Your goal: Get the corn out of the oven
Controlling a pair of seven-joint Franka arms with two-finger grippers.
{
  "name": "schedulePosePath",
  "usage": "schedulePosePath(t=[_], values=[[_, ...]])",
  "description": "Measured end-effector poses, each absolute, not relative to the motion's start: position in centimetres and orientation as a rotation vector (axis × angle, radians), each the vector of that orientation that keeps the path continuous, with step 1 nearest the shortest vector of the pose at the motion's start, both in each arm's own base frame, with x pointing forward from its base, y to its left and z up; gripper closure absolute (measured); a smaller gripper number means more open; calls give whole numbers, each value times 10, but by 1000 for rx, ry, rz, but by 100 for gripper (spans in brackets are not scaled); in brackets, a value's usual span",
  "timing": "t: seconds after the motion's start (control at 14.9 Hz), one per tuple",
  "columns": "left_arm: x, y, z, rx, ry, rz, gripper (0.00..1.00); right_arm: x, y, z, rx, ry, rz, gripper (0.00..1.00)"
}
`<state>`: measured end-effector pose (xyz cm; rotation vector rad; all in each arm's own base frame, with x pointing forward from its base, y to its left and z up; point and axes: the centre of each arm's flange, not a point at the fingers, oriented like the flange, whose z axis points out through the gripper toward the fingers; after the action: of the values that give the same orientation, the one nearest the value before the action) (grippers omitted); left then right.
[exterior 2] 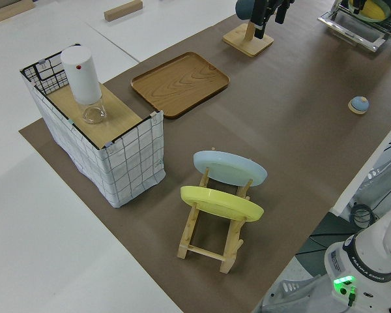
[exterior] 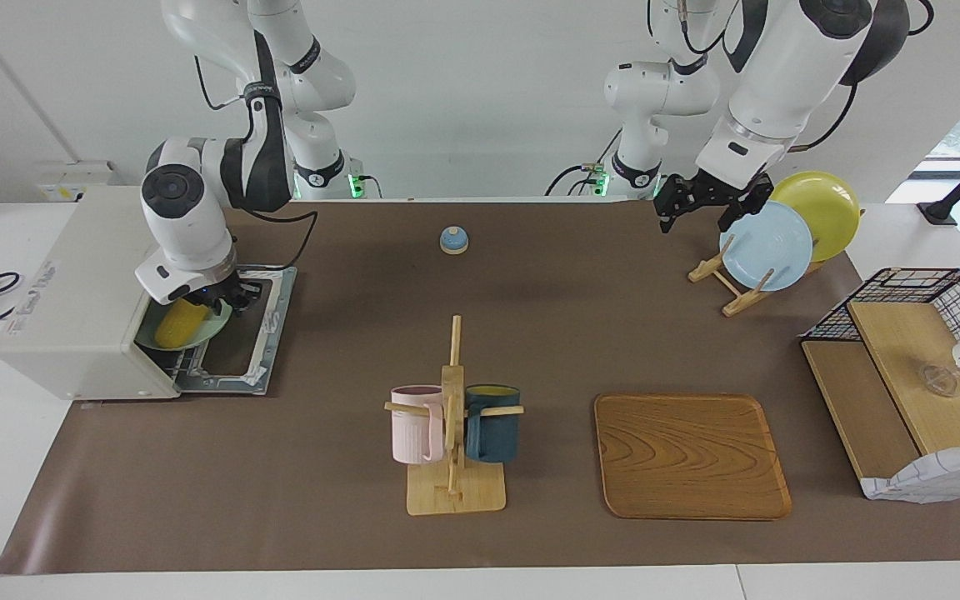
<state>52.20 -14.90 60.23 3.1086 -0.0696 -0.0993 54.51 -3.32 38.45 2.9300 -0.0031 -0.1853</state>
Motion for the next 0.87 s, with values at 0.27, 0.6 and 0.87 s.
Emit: schedulePosePath(t=[0.27, 0.6, 0.87], values=[[523, -149, 603, 3108, -69, -91, 0, 539, -34, 373, 2939, 4, -152, 66], [523, -149, 603, 3107, -69, -86, 0, 530, -42, 367, 2945, -13, -151, 66], [523, -149, 603, 3107, -69, -85, 0, 527, -39, 371, 2942, -3, -150, 98]])
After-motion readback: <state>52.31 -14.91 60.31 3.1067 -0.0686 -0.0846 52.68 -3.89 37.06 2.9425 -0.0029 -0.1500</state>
